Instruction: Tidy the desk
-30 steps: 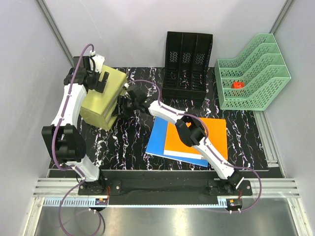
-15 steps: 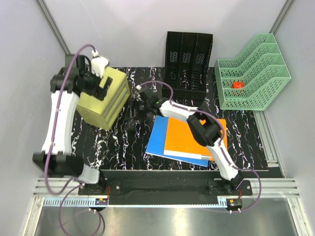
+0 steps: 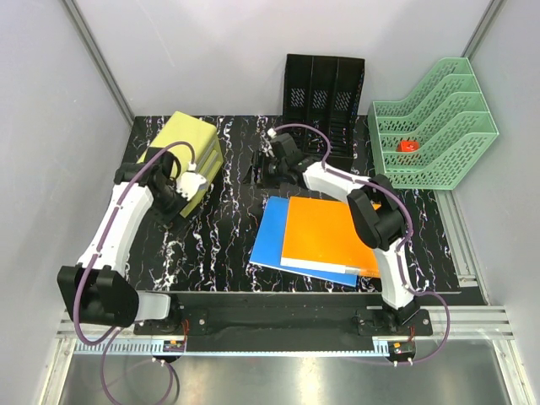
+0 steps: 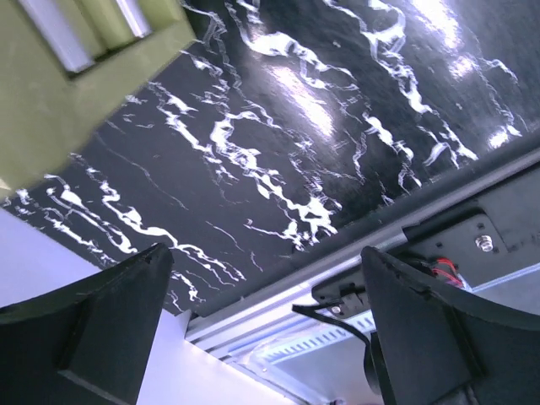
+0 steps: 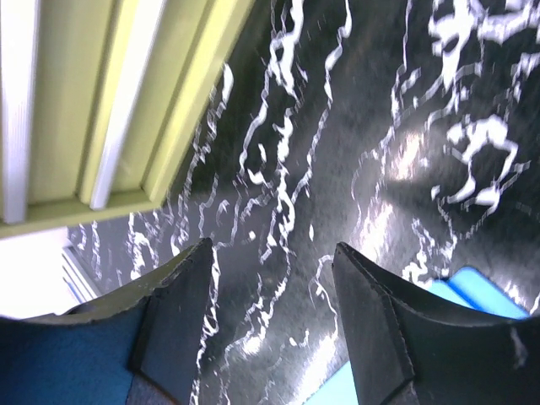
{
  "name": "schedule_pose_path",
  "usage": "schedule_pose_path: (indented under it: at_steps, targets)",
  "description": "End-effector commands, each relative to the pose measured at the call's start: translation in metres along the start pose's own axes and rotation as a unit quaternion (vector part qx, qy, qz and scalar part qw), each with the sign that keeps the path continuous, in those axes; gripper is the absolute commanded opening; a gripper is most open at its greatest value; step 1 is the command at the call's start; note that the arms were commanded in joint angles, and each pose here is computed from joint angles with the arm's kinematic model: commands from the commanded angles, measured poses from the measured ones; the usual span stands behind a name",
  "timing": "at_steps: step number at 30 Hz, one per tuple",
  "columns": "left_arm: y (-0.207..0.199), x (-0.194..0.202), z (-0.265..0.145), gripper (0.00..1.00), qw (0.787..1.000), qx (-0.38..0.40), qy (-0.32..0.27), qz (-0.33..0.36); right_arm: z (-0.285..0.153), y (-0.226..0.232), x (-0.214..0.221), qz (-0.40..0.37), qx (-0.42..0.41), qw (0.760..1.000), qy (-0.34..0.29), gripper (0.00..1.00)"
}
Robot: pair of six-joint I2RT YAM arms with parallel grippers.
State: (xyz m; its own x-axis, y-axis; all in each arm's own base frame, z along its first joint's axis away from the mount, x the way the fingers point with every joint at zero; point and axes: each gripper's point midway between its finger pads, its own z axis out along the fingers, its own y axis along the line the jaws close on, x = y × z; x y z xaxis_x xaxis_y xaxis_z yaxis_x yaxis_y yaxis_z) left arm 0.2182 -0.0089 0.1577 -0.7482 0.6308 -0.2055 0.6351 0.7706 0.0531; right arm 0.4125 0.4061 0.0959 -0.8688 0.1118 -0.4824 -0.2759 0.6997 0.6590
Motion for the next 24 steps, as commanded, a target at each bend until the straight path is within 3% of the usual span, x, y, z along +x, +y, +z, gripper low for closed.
schedule_pose_path:
  at_steps: [1, 10, 24]
  targets:
    - [0.033, -0.026, 0.004, 0.99, 0.996, -0.063, -0.031, -0.054, -0.025, 0.028, -0.014, -0.031, -0.027, 0.998, -0.038, 0.66]
    - [0.121, -0.064, 0.019, 0.99, 0.97, -0.134, -0.064, -0.191, -0.069, 0.039, -0.017, -0.065, -0.034, 0.994, -0.08, 0.65]
    - [0.199, -0.12, 0.038, 0.99, 0.941, -0.18, -0.093, -0.272, -0.122, 0.047, -0.008, -0.077, -0.047, 0.988, -0.124, 0.65]
